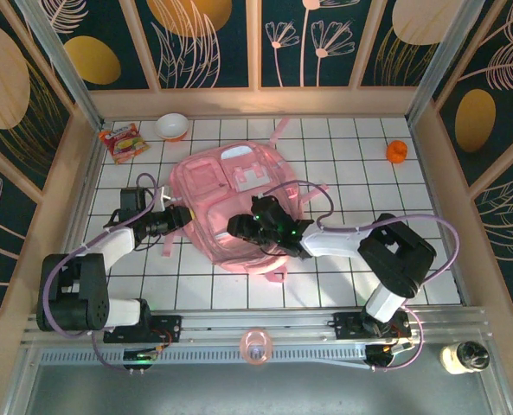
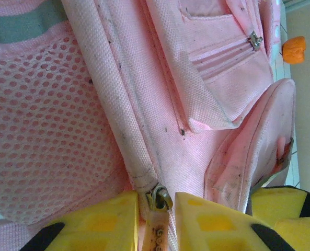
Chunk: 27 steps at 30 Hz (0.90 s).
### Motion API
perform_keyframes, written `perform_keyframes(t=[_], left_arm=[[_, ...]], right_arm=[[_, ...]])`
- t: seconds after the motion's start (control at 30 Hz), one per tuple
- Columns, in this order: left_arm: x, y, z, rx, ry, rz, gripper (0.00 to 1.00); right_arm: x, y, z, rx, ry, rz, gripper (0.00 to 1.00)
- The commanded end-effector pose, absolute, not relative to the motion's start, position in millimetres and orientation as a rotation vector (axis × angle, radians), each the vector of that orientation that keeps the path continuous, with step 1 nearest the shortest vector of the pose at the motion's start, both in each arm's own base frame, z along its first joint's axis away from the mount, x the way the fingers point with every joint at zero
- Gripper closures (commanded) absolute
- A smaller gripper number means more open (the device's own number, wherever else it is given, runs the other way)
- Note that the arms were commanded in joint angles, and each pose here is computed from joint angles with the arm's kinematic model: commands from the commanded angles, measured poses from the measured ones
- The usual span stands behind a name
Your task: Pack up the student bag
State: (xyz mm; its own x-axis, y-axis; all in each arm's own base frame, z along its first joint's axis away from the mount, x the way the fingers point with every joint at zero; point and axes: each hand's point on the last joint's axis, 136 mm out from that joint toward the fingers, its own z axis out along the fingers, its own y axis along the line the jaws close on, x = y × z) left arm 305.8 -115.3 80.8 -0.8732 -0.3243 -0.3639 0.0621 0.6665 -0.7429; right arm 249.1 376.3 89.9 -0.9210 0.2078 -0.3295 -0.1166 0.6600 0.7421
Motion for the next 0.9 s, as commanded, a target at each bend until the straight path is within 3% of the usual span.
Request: perform_keyframes(t=[0.0, 0.3, 0.43, 0.6, 0.8, 0.87], left_arm=[[298.1, -118.3, 86.3, -0.161, 2.401, -1.118, 0.75], [293.1, -114.1, 85.0, -0.135, 2.417, -1.064, 0.85], [292.4, -105.6, 87.7, -0.099, 2.410, -0.956, 0.95], [293.5, -97.5, 93.3, -0.033, 2.381, -0.849, 1.00], [305.5, -87.5, 111.6, 0.093, 2.297, -0.659, 1.00], [309.0, -89.7, 120.8, 0.185, 2.255, -0.575, 1.00]], right_arm=[[265.8, 374.2, 89.4, 0.129, 2.473, 1.137, 0.51], [278.3, 371.1, 94.8, 0.162, 2.449, 1.145, 0.52], [285.2, 369.6, 94.3, 0.190, 2.440, 1.157, 0.54], [292.4, 371.1, 96.7, 0.205, 2.422, 1.181, 0.57], [294.9, 382.2, 113.4, 0.179, 2.386, 1.250, 0.60], [293.3, 384.4, 125.2, 0.168, 2.365, 1.276, 0.56]])
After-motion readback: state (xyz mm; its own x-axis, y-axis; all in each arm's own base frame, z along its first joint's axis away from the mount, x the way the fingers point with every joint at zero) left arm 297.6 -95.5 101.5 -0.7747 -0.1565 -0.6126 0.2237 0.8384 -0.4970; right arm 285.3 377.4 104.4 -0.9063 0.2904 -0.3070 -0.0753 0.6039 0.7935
